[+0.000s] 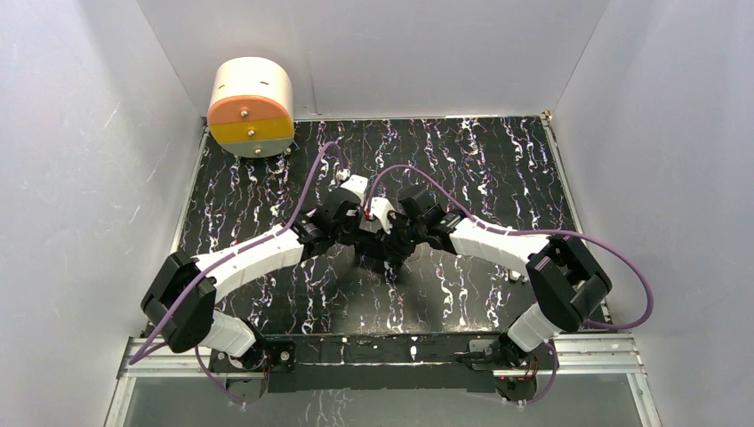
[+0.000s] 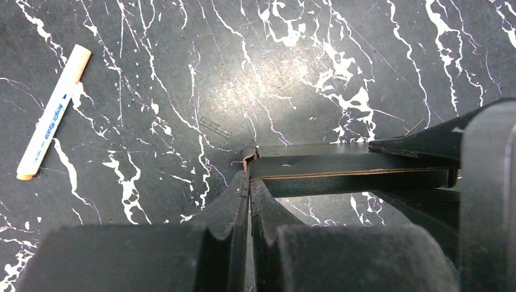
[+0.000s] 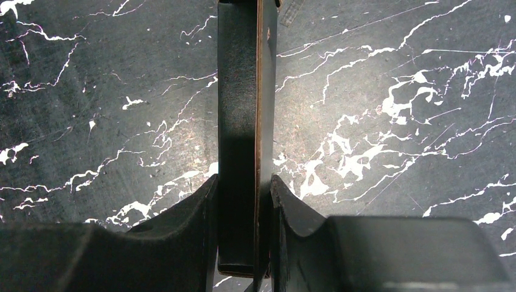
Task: Fold the paper box
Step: Close the paper box at the center of the board.
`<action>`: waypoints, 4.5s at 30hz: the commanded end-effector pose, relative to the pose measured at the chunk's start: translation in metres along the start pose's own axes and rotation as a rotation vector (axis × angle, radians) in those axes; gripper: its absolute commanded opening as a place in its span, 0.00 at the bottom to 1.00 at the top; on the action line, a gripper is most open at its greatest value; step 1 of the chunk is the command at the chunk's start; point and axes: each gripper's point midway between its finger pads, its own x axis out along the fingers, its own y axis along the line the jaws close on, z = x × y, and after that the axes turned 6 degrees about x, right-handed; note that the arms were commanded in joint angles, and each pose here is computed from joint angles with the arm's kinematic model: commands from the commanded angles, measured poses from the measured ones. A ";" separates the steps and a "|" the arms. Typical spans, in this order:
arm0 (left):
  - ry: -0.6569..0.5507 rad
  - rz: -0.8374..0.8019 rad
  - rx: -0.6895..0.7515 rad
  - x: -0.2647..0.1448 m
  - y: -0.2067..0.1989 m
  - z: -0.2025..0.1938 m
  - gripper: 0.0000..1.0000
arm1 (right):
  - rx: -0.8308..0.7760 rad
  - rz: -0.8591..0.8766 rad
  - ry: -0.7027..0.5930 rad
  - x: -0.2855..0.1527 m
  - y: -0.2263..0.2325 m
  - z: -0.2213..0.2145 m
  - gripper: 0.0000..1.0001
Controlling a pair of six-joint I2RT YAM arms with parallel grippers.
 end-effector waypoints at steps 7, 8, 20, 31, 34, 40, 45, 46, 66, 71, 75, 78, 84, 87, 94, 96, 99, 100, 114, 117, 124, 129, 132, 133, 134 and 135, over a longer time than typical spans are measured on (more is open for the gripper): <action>0.041 -0.008 -0.017 -0.002 -0.009 -0.022 0.00 | -0.031 -0.001 -0.089 0.000 -0.003 0.030 0.36; 0.042 -0.005 -0.014 -0.002 -0.010 -0.023 0.00 | -0.031 -0.002 -0.088 0.000 -0.003 0.030 0.36; 0.073 0.070 0.038 0.005 -0.015 -0.044 0.00 | -0.022 -0.008 -0.112 -0.004 -0.003 0.036 0.37; 0.113 0.123 0.027 0.010 -0.007 -0.059 0.00 | 0.067 -0.147 -0.195 -0.038 -0.017 0.061 0.69; 0.122 0.125 0.025 0.010 -0.007 -0.059 0.00 | 0.104 -0.198 -0.224 -0.055 -0.019 0.064 0.78; 0.134 0.114 0.022 0.012 -0.012 -0.057 0.00 | 0.170 -0.352 -0.274 -0.092 -0.030 0.055 0.78; 0.146 0.105 0.024 0.013 -0.014 -0.058 0.00 | 0.190 -0.408 -0.201 -0.088 -0.036 0.024 0.61; 0.148 0.106 0.023 0.013 -0.014 -0.058 0.00 | 0.196 -0.415 -0.191 -0.086 -0.038 0.019 0.60; 0.157 0.095 0.023 0.014 -0.017 -0.057 0.00 | 0.210 -0.441 -0.194 -0.066 -0.050 0.010 0.29; 0.161 0.095 0.024 0.013 -0.017 -0.058 0.00 | 0.212 -0.430 -0.180 -0.060 -0.050 0.009 0.24; 0.158 0.097 0.023 0.013 -0.016 -0.057 0.00 | 0.227 -0.424 -0.191 -0.060 -0.050 0.013 0.18; 0.161 0.097 0.018 0.013 -0.017 -0.058 0.00 | 0.249 -0.406 -0.209 -0.062 -0.046 0.021 0.14; 0.169 0.101 0.010 0.015 -0.019 -0.061 0.00 | 0.392 -0.401 -0.182 -0.064 -0.043 0.028 0.06; 0.173 0.111 0.019 0.016 -0.020 -0.063 0.00 | 0.486 -0.396 -0.172 -0.062 -0.041 0.030 0.05; 0.176 0.143 0.040 0.016 -0.019 -0.065 0.00 | 0.642 -0.405 -0.139 -0.060 -0.040 0.038 0.03; 0.180 0.158 0.053 0.016 -0.018 -0.068 0.00 | 0.673 -0.387 -0.125 -0.057 -0.038 0.041 0.03; 0.189 0.163 0.056 0.016 -0.019 -0.072 0.00 | 0.734 -0.390 -0.078 -0.052 -0.036 0.038 0.00; 0.191 0.163 0.056 0.017 -0.020 -0.073 0.00 | 0.756 -0.394 -0.069 -0.051 -0.036 0.037 0.00; 0.201 0.157 0.058 0.019 -0.031 -0.081 0.00 | 0.922 -0.424 -0.070 -0.044 -0.038 0.039 0.00; 0.194 0.150 0.054 0.018 -0.032 -0.079 0.00 | 0.933 -0.433 -0.058 -0.040 -0.039 0.033 0.00; 0.186 0.144 0.047 0.016 -0.032 -0.078 0.00 | 0.908 -0.495 0.004 -0.032 -0.043 -0.001 0.00; 0.182 0.146 0.048 0.015 -0.032 -0.078 0.00 | 0.854 -0.518 0.041 -0.036 -0.043 -0.019 0.00; 0.180 0.151 0.051 0.015 -0.030 -0.078 0.00 | 0.827 -0.539 0.052 -0.041 -0.044 -0.025 0.00; 0.180 0.151 0.049 0.015 -0.030 -0.078 0.00 | 0.820 -0.540 0.051 -0.043 -0.044 -0.026 0.00; 0.180 0.149 0.046 0.014 -0.031 -0.078 0.00 | 0.814 -0.537 0.050 -0.043 -0.044 -0.027 0.00; 0.179 0.146 0.043 0.014 -0.031 -0.077 0.00 | 0.810 -0.533 0.048 -0.042 -0.043 -0.028 0.00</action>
